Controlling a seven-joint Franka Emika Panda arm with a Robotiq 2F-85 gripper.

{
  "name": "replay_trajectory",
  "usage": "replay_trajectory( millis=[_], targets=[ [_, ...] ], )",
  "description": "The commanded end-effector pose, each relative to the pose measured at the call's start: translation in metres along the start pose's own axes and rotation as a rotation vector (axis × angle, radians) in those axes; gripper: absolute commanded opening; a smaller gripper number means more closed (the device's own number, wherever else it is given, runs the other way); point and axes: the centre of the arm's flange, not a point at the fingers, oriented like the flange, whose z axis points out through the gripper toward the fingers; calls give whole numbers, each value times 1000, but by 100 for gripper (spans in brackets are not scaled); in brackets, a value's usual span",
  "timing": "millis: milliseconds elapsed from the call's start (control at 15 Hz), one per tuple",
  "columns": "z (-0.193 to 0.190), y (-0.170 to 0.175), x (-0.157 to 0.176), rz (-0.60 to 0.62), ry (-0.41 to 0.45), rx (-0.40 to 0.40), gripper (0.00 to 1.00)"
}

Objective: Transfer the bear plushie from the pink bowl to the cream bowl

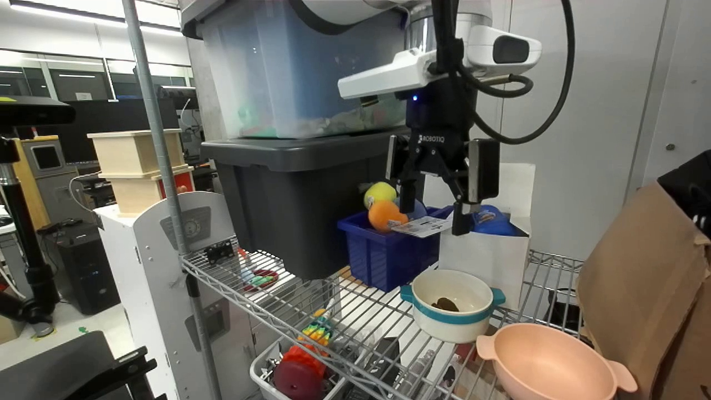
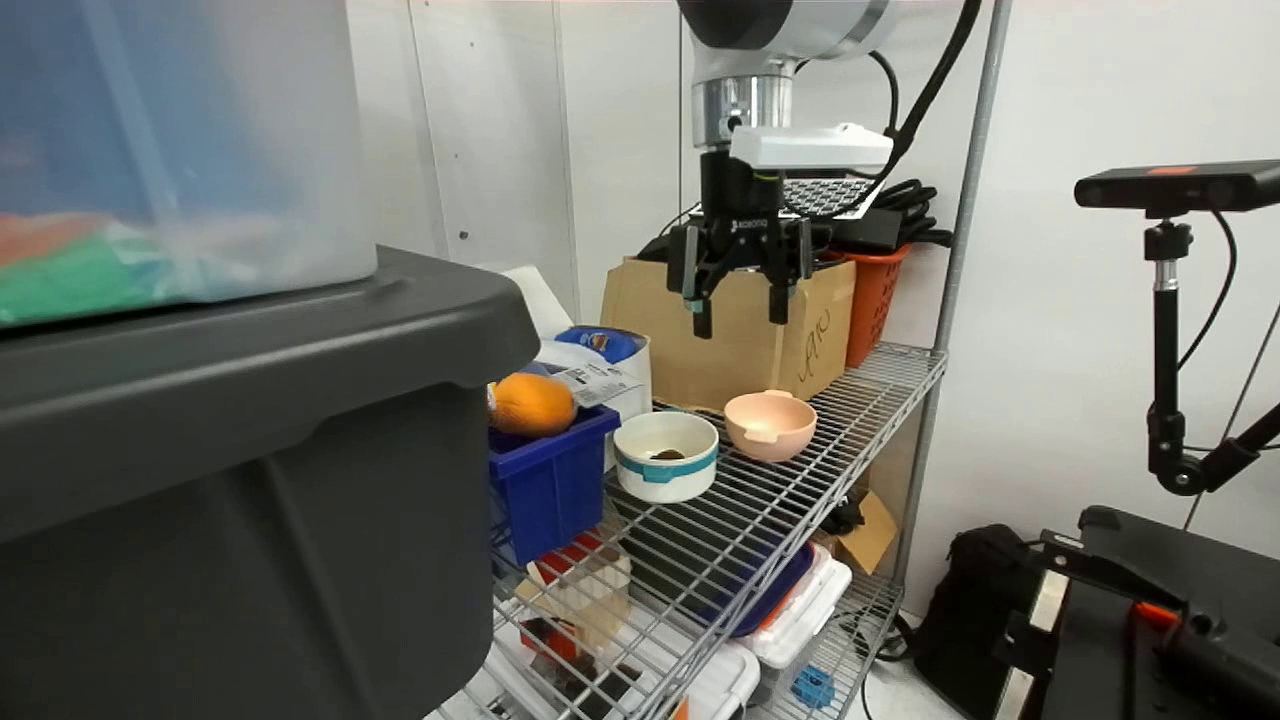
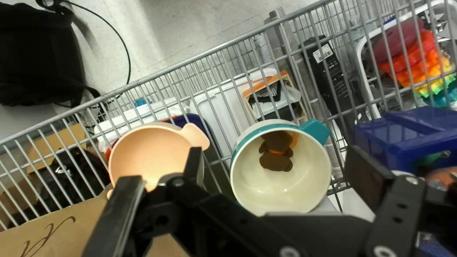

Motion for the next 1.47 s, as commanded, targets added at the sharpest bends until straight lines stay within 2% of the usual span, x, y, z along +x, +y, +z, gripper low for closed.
replay_trajectory(
  millis=[0, 600, 1200, 1333, 1400],
  targets=[
    [-13, 1, -52, -33, 30, 12, 100],
    [-29, -21, -143, -101, 35, 17, 100],
    [-60, -25, -208, -128, 73, 27, 100],
    [-63, -27, -221, -124, 72, 20, 100],
    [-55, -26, -198, -126, 41, 25, 100]
  ],
)
